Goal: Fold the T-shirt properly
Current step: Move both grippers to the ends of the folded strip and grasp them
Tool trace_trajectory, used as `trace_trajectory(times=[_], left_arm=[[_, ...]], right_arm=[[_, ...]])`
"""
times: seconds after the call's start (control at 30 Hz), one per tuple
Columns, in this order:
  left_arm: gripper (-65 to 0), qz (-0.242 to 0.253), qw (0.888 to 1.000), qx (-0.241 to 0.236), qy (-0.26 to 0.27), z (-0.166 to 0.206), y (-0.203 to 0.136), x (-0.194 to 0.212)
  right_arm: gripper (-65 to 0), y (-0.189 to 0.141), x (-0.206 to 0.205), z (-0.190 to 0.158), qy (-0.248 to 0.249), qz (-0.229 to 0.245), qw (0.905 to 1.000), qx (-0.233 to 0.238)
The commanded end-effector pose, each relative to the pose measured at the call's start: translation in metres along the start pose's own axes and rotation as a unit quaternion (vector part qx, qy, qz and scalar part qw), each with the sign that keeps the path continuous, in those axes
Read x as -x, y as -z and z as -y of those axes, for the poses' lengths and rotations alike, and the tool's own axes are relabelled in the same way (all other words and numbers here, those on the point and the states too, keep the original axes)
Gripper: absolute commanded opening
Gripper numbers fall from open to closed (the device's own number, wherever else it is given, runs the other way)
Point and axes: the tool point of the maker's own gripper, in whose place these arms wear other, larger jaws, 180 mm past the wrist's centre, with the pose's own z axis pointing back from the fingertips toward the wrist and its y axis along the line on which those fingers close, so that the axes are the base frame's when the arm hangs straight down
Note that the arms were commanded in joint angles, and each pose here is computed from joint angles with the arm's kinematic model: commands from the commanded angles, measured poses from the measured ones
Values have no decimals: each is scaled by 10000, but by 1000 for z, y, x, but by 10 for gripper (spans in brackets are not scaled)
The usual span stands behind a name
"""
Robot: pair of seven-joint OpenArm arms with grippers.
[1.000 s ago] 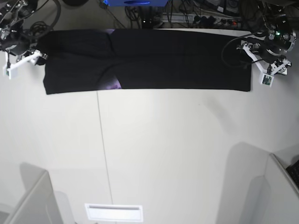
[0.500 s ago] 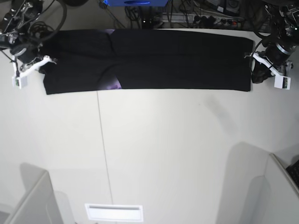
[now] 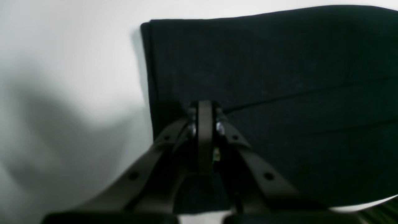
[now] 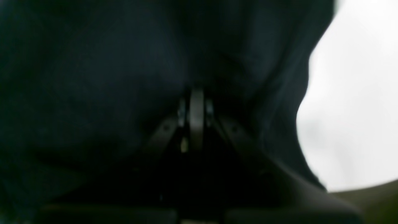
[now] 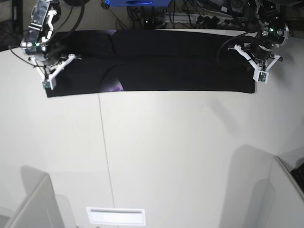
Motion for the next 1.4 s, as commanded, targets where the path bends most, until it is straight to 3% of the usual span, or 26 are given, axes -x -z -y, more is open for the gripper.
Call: trace_trajectory(times=[0.0, 0.2, 0.4, 0.6, 0.7, 0.93, 1.07, 1.37], left_arm=[[-650, 6, 10000, 39, 38, 2, 2, 2], [-650, -299, 9995, -29, -68, -6, 28, 13], [-650, 19, 9982, -272, -526, -21, 48, -23], [-650, 412, 9972, -330, -529, -28, 51, -70], [-650, 410, 9973, -406, -452, -31, 38, -87], [-650, 1058, 9922, -654, -9, -26, -3, -125], [-650, 976, 9939, -452, 241, -19, -4, -116], [-650, 974, 9936, -515, -230, -43, -19, -91]], right_arm=[[-650, 6, 8, 7, 4, -175, 9998, 91], [-650, 25, -1, 13, 120, -214, 9997, 38], [-650, 38, -36, 14, 241, -27, 9997, -43], [-650, 41, -76, 17, 274, 235, 9993, -73], [-650, 30, -95, 18, 185, 521, 9985, -18], [-650, -25, -129, 9, -187, 1255, 9917, 212], [-650, -51, -135, 5, -373, 1583, 9861, 344], [-650, -57, -132, 4, -425, 1617, 9852, 379]])
